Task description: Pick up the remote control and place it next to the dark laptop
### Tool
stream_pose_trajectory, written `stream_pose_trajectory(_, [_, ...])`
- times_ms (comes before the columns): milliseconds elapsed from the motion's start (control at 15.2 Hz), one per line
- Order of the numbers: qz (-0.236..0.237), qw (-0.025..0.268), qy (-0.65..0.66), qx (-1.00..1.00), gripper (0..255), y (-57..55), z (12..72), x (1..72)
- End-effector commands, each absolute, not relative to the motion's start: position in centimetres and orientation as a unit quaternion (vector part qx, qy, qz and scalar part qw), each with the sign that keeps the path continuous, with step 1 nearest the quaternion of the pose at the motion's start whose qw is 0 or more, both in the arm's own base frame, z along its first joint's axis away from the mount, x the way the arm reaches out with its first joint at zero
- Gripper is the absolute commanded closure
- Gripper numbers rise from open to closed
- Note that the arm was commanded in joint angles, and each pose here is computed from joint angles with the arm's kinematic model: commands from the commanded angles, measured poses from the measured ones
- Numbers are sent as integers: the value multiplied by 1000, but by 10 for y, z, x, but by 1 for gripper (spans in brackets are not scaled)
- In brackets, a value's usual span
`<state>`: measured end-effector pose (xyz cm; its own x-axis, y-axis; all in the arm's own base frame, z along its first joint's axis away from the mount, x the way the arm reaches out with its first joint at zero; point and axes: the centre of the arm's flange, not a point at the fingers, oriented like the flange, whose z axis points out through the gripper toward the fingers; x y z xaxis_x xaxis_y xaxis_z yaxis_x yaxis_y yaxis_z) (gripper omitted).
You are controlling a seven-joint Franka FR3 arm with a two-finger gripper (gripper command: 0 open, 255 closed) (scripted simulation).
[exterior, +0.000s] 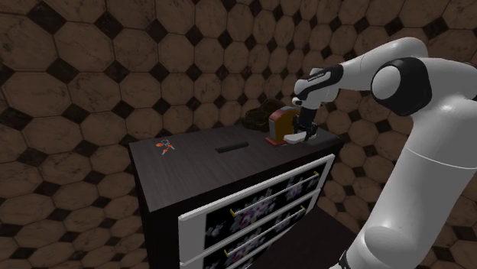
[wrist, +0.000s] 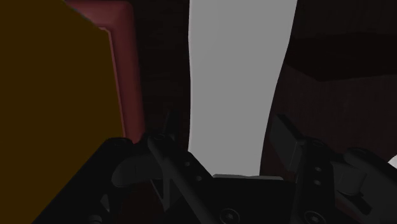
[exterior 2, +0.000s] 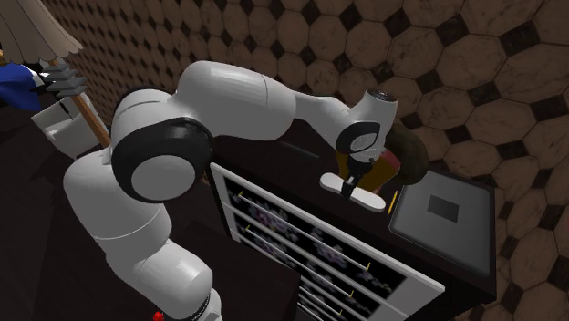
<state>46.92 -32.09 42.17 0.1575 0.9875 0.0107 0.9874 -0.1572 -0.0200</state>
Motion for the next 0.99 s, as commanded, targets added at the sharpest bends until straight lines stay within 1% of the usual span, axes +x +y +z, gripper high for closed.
stream_pose_trajectory(0, [2, 11, -650, -760, 255, -338, 418, 462])
stream_pose_trajectory(924, [2, 11, -650, -760, 255, -338, 343, 462])
